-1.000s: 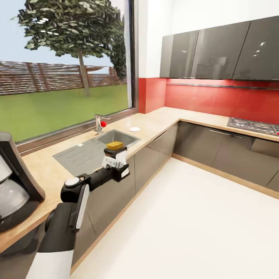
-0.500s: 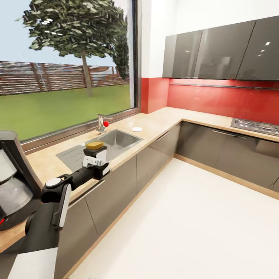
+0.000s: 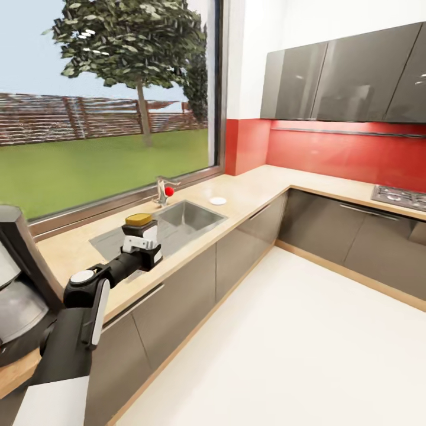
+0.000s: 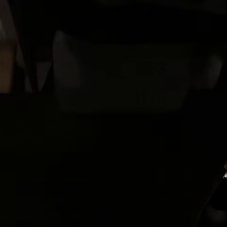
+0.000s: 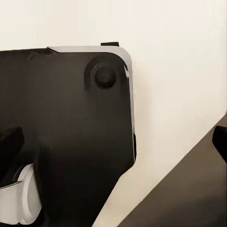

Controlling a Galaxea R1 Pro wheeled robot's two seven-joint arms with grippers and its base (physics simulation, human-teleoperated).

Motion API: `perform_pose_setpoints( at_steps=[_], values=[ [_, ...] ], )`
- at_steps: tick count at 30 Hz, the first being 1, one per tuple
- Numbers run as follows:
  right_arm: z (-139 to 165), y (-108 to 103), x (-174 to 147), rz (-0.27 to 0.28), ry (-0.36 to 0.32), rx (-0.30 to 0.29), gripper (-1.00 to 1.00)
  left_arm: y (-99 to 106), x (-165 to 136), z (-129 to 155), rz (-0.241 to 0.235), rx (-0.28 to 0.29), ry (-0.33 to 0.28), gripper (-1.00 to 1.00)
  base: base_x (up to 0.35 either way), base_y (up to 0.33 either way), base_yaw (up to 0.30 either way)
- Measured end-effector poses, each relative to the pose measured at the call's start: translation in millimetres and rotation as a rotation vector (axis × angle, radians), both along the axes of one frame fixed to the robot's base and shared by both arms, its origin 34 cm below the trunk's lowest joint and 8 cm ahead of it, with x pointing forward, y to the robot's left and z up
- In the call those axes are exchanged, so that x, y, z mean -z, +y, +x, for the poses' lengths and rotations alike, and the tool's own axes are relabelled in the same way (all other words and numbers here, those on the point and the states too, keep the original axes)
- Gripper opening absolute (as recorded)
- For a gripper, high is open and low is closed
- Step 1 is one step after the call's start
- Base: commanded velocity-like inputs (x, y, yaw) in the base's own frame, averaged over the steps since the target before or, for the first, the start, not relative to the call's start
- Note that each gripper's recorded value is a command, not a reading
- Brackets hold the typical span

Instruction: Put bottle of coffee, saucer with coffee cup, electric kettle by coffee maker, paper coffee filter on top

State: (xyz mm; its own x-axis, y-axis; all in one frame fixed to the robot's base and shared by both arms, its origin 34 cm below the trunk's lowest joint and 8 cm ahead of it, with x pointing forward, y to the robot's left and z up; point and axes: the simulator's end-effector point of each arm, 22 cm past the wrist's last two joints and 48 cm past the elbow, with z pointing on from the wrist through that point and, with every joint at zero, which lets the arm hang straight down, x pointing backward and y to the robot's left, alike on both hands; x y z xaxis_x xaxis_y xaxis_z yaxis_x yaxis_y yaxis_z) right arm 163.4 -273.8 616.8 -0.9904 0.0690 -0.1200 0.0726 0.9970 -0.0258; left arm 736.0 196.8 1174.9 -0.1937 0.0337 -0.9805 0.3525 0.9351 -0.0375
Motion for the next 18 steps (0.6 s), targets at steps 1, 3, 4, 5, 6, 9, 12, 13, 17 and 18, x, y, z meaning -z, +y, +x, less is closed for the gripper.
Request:
perform_pose_setpoints(
  at_steps=[1,3,4,5,6,9,12,13,17,18],
  values=[
    [0.0,-0.2,0.0,0.0,0.0,0.0,1.0,-0.2,0.2,0.0,0.0,0.0,0.0,-1.0,0.323,-0.1,0.001],
    [0.0,0.0,0.0,0.0,0.0,0.0,1.0,-0.9,0.5,-0.2,-0.001,0.0,0.001,-1.0,0.323,-0.103,0.001],
    [0.0,0.0,0.0,0.0,0.0,0.0,1.0,-1.7,0.7,-0.3,-0.001,0.002,0.001,-1.0,0.323,-0.109,0.0],
    [0.0,-0.2,0.0,0.0,0.0,0.0,1.0,-4.7,0.8,-0.7,0.001,0.008,0.002,-1.0,0.323,-0.111,0.0],
    [0.0,-0.1,0.0,0.0,0.0,-0.001,1.0,-5.0,0.8,-0.6,0.003,0.008,0.001,-1.0,0.323,-0.114,0.0],
    [0.0,-0.4,0.0,-0.001,0.0,-0.001,1.0,-6.5,1.4,-0.9,0.006,0.011,0.002,-1.0,0.322,-0.119,0.0],
    [0.0,-0.5,0.0,-0.001,0.0,-0.001,1.0,-6.6,5.6,-2.6,0.006,0.012,0.009,-1.0,0.304,-0.132,0.0],
    [0.0,-0.6,0.0,-0.001,0.0,-0.001,1.0,-6.5,5.7,-2.7,0.007,0.011,0.009,-1.0,0.294,-0.144,0.0],
    [0.0,-0.3,0.0,-0.001,0.0,-0.001,1.0,-6.3,6.4,-2.6,0.007,0.009,0.01,-1.0,0.267,-0.167,0.017],
    [0.1,-0.5,0.0,-0.001,0.0,-0.001,1.0,-6.2,6.5,-2.7,0.007,0.009,0.011,-1.0,0.239,-0.19,0.099]
  ],
)
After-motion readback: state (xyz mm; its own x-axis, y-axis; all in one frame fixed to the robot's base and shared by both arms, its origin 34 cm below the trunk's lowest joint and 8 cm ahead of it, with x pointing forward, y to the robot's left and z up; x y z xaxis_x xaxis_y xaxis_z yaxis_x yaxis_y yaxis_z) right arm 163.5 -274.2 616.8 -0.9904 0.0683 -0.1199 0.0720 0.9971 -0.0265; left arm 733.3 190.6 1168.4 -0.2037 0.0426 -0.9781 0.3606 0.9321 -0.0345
